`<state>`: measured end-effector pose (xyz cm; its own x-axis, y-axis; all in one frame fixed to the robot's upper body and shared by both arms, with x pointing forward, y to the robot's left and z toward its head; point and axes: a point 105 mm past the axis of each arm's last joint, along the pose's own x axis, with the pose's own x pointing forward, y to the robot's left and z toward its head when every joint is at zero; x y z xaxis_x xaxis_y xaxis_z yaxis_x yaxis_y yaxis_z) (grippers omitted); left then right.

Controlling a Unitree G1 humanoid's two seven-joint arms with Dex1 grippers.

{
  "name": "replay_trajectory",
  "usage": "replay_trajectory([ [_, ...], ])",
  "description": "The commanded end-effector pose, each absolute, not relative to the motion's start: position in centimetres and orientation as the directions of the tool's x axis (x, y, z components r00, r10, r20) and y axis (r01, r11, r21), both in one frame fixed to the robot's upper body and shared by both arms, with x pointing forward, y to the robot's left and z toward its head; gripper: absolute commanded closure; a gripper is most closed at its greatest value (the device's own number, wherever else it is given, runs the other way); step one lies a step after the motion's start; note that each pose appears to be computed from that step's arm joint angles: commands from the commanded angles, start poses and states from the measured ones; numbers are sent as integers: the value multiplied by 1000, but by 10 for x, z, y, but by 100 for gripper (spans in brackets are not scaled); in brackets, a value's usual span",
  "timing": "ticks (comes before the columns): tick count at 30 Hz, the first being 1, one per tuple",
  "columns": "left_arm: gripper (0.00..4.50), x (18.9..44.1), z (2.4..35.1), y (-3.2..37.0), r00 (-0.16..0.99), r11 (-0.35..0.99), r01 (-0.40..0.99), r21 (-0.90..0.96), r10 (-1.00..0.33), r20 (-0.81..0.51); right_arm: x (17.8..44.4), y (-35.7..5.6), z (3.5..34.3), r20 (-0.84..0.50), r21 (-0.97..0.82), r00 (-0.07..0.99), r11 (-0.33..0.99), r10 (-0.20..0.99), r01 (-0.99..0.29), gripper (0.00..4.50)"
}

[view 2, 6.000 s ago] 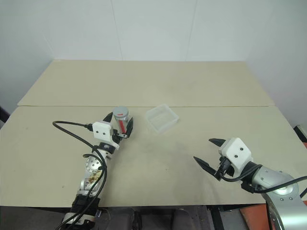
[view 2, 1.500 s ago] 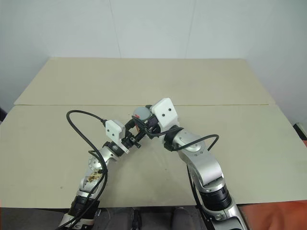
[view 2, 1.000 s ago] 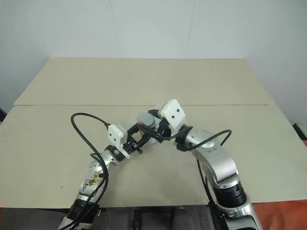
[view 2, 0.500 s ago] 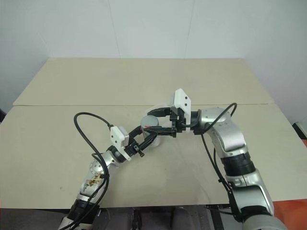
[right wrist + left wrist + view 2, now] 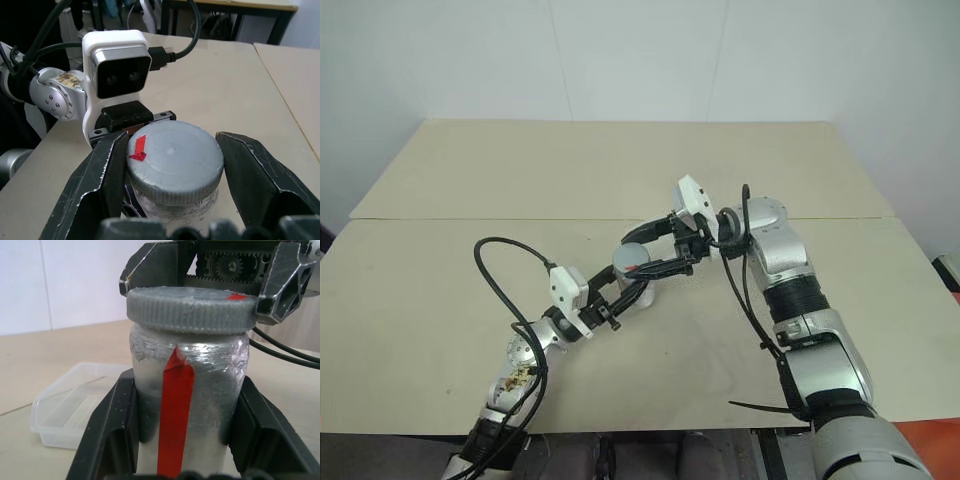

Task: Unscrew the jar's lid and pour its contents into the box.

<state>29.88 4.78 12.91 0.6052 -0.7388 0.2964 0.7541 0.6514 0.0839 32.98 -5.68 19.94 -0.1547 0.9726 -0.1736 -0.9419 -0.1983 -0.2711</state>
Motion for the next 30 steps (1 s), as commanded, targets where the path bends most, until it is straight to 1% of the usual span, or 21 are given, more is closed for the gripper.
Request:
replay_trajectory([
  [1, 257, 298, 151, 45, 580, 657, 745, 116, -724, 372, 314, -45, 190, -204, -286, -287, -337, 936, -897, 173],
  [4, 257, 298, 150, 45, 583, 657, 745, 111, -724, 369, 320, -46, 189, -183, -315, -240, -288, 953, -904, 173],
  [6, 257, 299, 149, 46, 589, 662, 742, 107, -720, 368, 321, -50, 191, -184, -326, -226, -276, 957, -904, 102],
  [7, 257, 300, 149, 46, 591, 664, 740, 105, -718, 368, 320, -54, 194, -173, -328, -224, -271, 959, -905, 85],
  [8, 257, 300, 149, 46, 593, 665, 739, 104, -716, 368, 319, -56, 196, -165, -328, -223, -267, 961, -906, 51],
  [9, 257, 300, 148, 46, 595, 667, 738, 101, -714, 368, 319, -60, 200, -139, -335, -199, -236, 970, -912, 20],
  [10, 257, 301, 148, 46, 598, 670, 736, 100, -712, 368, 321, -64, 205, -106, -355, -154, -182, 982, -917, 2],
  [12, 257, 302, 147, 47, 606, 677, 730, 98, -706, 367, 321, -72, 214, -56, -373, -78, -93, 995, -923, 2],
  [14, 257, 302, 146, 47, 612, 683, 724, 97, -701, 365, 317, -79, 218, -39, -395, -14, -28, 999, -918, 2],
  [19, 257, 303, 146, 47, 627, 699, 708, 101, -689, 364, 298, -81, 229, 66, -425, 205, 213, 977, -880, 2],
  [21, 257, 304, 145, 48, 632, 703, 704, 100, -685, 362, 296, -78, 229, 132, -413, 354, 376, 926, -829, 2],
  [22, 257, 304, 145, 47, 633, 703, 704, 100, -684, 362, 294, -78, 228, 154, -393, 405, 432, 901, -812, 2],
  [26, 257, 306, 144, 47, 636, 706, 700, 107, -685, 355, 279, -72, 226, 202, -340, 504, 542, 840, -768, 2],
  [30, 257, 310, 144, 48, 646, 716, 688, 121, -679, 347, 273, -63, 229, 238, -295, 599, 645, 764, -705, 2],
])
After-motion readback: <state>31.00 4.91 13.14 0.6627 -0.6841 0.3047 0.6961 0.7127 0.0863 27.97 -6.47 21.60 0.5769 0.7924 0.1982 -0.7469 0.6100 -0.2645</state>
